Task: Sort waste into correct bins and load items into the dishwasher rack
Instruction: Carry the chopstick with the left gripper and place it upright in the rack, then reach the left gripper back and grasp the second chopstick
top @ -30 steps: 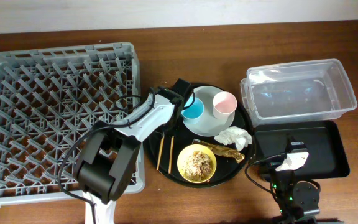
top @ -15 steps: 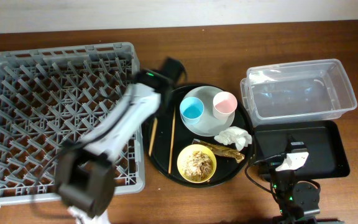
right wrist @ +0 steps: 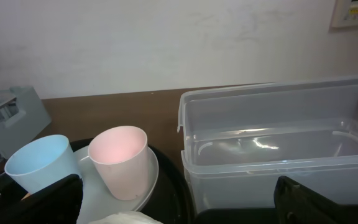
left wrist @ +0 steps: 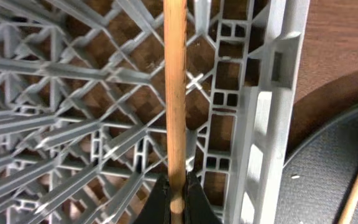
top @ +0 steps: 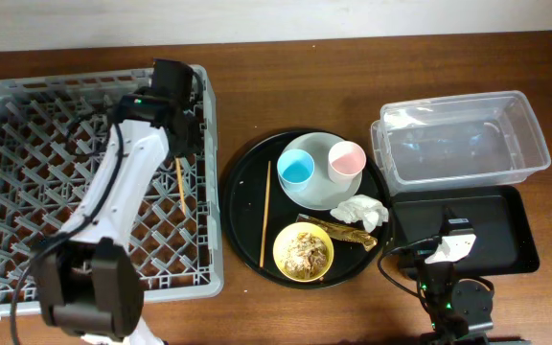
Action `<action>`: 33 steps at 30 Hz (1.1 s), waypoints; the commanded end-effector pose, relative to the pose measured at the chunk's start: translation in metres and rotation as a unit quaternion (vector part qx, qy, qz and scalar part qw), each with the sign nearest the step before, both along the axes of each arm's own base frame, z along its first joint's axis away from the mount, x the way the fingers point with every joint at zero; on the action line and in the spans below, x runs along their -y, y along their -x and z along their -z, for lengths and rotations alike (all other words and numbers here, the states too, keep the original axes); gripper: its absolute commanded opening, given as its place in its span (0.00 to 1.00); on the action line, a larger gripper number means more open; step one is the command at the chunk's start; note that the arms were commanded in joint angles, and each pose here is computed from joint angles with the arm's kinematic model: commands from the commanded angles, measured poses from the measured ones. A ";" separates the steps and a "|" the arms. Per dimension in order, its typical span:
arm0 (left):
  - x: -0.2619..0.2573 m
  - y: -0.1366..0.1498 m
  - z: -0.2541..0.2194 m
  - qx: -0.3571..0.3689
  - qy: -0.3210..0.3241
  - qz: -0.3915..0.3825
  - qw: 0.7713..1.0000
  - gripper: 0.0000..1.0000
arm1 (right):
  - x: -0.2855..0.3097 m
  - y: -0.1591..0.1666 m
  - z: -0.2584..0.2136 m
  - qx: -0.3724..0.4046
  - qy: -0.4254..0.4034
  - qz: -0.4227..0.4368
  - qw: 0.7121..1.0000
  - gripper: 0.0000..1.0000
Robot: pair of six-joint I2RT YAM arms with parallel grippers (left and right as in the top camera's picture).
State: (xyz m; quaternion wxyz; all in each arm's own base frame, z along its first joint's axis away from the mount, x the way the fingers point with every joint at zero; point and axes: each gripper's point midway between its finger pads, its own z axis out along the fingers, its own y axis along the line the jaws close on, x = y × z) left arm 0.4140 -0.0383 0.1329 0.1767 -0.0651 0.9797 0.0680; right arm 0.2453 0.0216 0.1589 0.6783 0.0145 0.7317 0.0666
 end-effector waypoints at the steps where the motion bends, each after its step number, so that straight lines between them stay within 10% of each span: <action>1: 0.004 -0.006 0.011 -0.005 0.001 0.026 1.000 0.00 | 0.001 0.000 0.003 -0.003 0.002 0.002 1.000 0.99; 12: 0.013 -0.009 0.036 -0.029 0.022 0.033 0.999 0.01 | 0.001 0.000 0.003 -0.003 0.002 0.002 1.000 0.99; 22: 0.015 -0.018 -0.017 0.012 0.022 0.046 0.999 0.33 | 0.001 0.000 0.003 -0.003 0.002 0.002 1.000 0.99; 33: 0.133 0.074 -0.014 -0.085 0.136 0.156 0.975 0.27 | 0.001 0.000 0.003 -0.003 0.002 0.002 1.000 0.99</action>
